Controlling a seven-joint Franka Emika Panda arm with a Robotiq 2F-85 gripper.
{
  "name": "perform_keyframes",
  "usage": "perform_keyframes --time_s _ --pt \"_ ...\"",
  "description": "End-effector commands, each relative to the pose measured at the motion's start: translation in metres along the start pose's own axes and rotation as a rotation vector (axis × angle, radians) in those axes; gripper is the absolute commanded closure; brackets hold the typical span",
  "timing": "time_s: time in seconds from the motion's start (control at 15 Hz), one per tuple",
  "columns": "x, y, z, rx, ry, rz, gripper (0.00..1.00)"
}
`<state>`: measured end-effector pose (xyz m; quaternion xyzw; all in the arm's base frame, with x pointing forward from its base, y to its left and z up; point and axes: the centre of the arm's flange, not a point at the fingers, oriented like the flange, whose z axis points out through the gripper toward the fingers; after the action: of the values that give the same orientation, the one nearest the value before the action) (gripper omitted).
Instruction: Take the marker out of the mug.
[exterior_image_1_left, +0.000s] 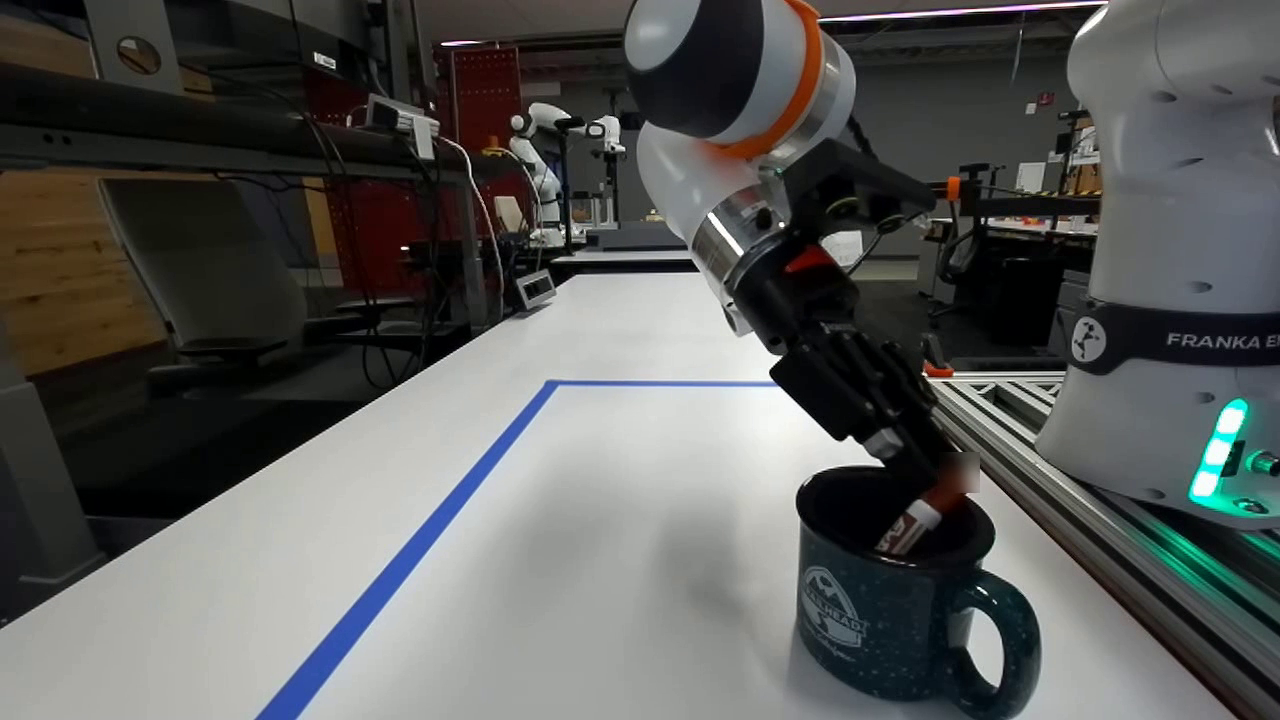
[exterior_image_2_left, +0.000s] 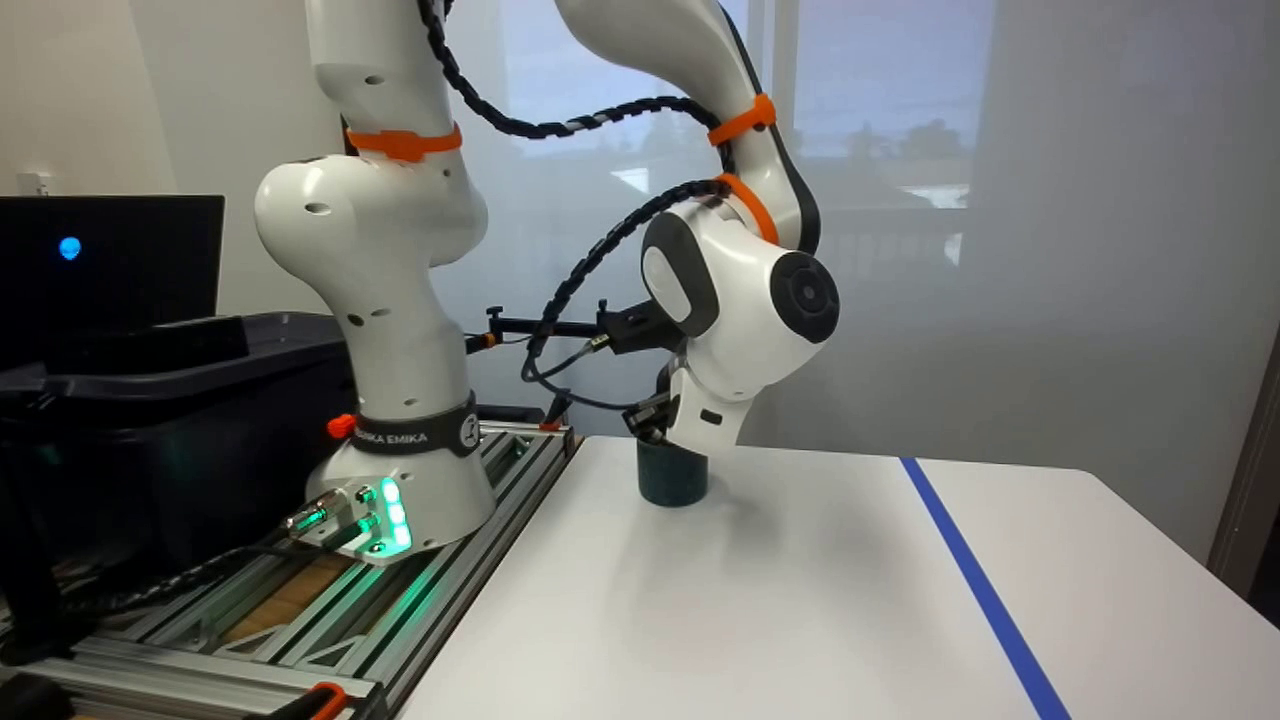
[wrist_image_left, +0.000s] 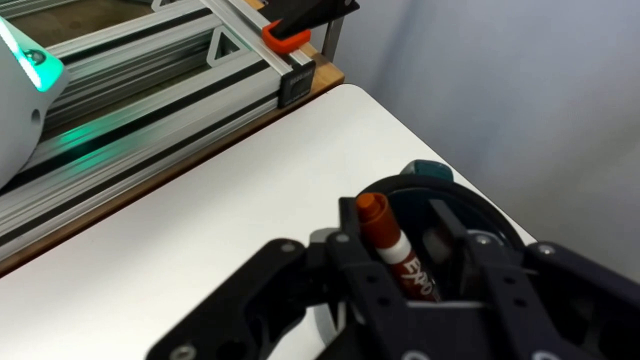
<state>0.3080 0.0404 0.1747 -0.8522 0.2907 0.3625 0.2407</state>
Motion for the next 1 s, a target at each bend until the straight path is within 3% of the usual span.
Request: perform_keyframes --time_s 0.0,0.47,0.73,0.87,0.93 --pt "-0.0059 -0.0011 0.0083 0.009 -0.015 -0.024 0.58" --pt "-0.0069 -0.0019 0.0137 -0.005 -0.041 -0.042 0.56" --pt "-0.0073 -0.0024 0.0164 -0.015 -0.054 -0.05 0.61" --pt "-0.0071 -0.0023 0.0166 -0.018 -0.057 -0.051 0.75" --pt "-0.0068 -0.002 0.0165 -0.02 -0.059 -0.051 0.89"
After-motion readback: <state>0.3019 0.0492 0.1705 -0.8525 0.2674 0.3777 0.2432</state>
